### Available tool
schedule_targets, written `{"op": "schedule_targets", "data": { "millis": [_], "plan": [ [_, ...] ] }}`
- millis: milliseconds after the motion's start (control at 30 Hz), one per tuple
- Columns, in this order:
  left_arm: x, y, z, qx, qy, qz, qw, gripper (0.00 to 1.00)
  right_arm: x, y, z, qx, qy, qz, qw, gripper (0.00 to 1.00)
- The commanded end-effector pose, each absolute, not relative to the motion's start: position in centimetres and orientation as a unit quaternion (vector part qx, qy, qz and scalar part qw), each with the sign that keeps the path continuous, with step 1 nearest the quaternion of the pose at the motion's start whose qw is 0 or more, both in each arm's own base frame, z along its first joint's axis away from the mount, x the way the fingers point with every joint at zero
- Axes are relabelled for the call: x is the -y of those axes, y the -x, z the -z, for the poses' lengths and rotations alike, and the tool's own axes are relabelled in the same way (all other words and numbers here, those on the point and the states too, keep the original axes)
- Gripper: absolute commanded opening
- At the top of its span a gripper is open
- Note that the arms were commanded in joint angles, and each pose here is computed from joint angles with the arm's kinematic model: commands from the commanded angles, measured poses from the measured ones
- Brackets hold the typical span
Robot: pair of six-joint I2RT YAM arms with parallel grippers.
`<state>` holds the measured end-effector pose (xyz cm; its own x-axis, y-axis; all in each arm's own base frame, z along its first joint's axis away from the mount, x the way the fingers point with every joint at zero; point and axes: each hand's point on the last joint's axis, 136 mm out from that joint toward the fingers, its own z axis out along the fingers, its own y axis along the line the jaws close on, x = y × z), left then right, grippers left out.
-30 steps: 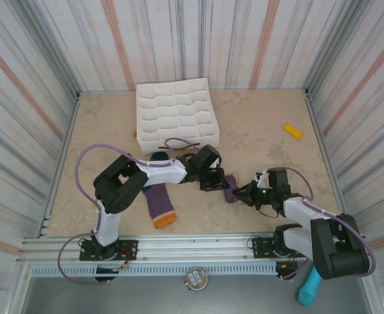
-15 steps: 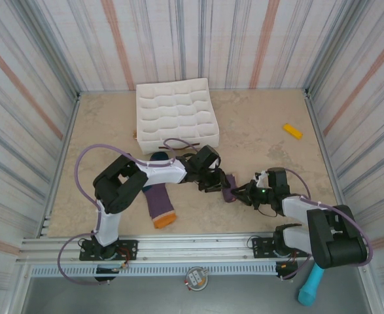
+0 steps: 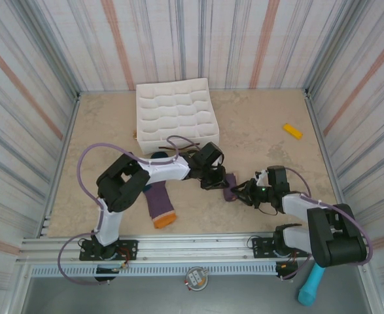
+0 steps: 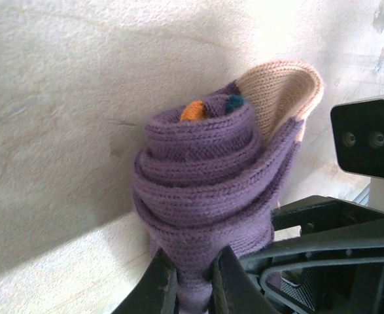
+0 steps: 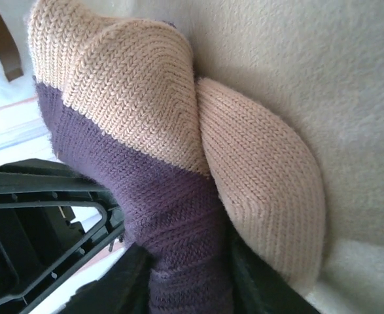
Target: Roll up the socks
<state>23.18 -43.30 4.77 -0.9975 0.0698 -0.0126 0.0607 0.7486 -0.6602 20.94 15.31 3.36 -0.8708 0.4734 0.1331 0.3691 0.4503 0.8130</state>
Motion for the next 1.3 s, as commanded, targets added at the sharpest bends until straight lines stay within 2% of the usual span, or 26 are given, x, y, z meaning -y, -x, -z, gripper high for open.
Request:
{"op": "schedule_targets", "data": {
  "millis": [0, 200, 400, 767, 1067, 1267],
  "plan": [
    [41.7, -21.7, -1.9, 0.952, 0.044, -0.3, 0.043, 0.0, -14.4, -20.3, -3.0, -0.868, -0.256, -0.423, 0.049, 0.43],
    [41.2, -21.8, -2.2, 0.954, 0.06, -0.291, 0.045, 0.0, -14.3, -20.4, -5.0, -0.878, -0.23, -0.415, 0.063, 0.59],
    [41.0, -21.9, -2.6, 0.953, 0.094, -0.285, 0.037, 0.0, -13.1, -20.6, -5.9, -0.903, -0.211, -0.366, 0.076, 0.75],
    [40.4, -22.0, -2.5, 0.96, 0.107, -0.257, 0.039, 0.0, -14.3, -20.3, -3.9, -0.928, -0.156, -0.334, 0.057, 0.88],
    [40.8, -21.9, -2.5, 0.959, 0.101, -0.261, 0.045, 0.0, -15.4, -20.2, -2.7, -0.95, -0.111, -0.282, 0.069, 0.89],
    [40.8, -21.9, -2.4, 0.958, 0.098, -0.266, 0.05, 0.0, -15.5, -19.7, -2.3, -0.958, -0.098, -0.259, 0.069, 0.81]
  ]
}}
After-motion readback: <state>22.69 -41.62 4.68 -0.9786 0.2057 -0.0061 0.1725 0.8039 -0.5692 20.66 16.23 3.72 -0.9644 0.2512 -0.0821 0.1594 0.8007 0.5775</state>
